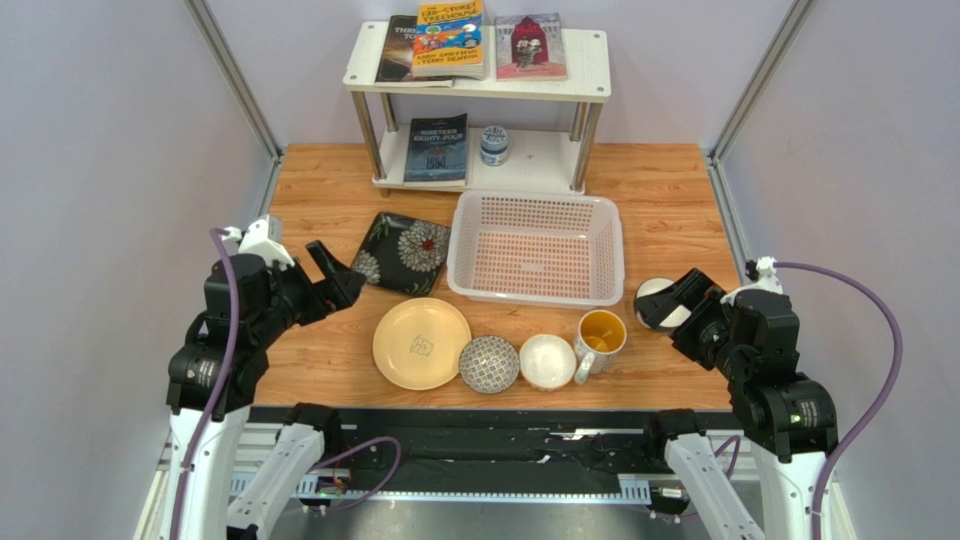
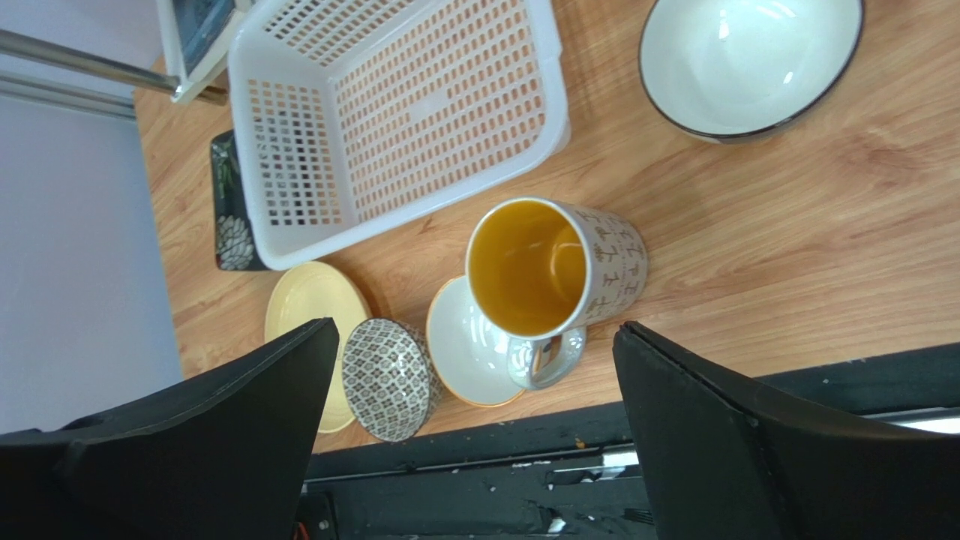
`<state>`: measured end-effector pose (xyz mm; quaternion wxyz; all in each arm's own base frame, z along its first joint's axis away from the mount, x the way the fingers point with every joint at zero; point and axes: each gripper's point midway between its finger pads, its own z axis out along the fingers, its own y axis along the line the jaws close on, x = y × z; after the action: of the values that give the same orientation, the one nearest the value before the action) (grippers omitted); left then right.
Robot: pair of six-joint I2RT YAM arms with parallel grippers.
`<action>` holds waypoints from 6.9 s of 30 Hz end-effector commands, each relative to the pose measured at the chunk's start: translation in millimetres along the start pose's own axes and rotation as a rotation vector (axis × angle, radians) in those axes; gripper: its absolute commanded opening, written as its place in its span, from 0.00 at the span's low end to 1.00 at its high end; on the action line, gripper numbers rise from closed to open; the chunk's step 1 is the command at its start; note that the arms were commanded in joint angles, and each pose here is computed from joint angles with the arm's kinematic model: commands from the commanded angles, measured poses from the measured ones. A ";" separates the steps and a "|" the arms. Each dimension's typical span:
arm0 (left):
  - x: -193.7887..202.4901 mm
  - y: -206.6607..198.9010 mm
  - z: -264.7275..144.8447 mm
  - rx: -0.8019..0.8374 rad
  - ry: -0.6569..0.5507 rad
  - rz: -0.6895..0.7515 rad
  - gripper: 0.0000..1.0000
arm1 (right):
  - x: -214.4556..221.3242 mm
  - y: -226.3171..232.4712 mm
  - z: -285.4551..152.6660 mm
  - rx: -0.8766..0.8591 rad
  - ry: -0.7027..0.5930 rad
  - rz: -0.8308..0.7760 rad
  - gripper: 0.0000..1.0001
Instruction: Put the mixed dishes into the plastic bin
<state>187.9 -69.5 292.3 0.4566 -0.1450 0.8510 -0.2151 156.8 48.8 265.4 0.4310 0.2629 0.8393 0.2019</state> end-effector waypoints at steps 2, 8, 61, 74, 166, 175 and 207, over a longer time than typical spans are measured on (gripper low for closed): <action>-26.3 -13.9 13.1 0.055 -0.094 0.018 0.99 | 2.5 21.6 1.0 -0.102 0.031 0.033 1.00; -17.6 12.2 58.6 -0.045 0.030 -0.033 0.99 | -1.6 46.2 0.6 -0.145 0.115 0.057 1.00; 76.3 160.1 283.6 -0.262 0.448 -0.688 0.54 | 40.3 100.9 57.7 -0.236 0.262 -0.034 0.98; 80.0 157.2 284.2 -0.210 0.510 -0.661 0.01 | 41.5 98.3 50.6 -0.266 0.248 -0.031 0.95; 58.8 226.9 132.5 -0.380 0.284 -0.798 0.00 | 353.4 326.7 289.8 -0.161 0.787 -0.044 0.92; 59.4 228.0 135.1 -0.374 0.290 -0.802 0.00 | 333.0 331.8 284.6 -0.185 0.749 -0.051 0.93; 61.7 227.4 136.9 -0.365 0.286 -0.807 0.00 | 286.6 330.3 329.3 -0.165 0.675 0.012 0.92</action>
<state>257.1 67.1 67.0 0.1711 -0.5193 0.8033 -0.2362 370.9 514.1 100.0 0.1370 0.1449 0.9172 0.3451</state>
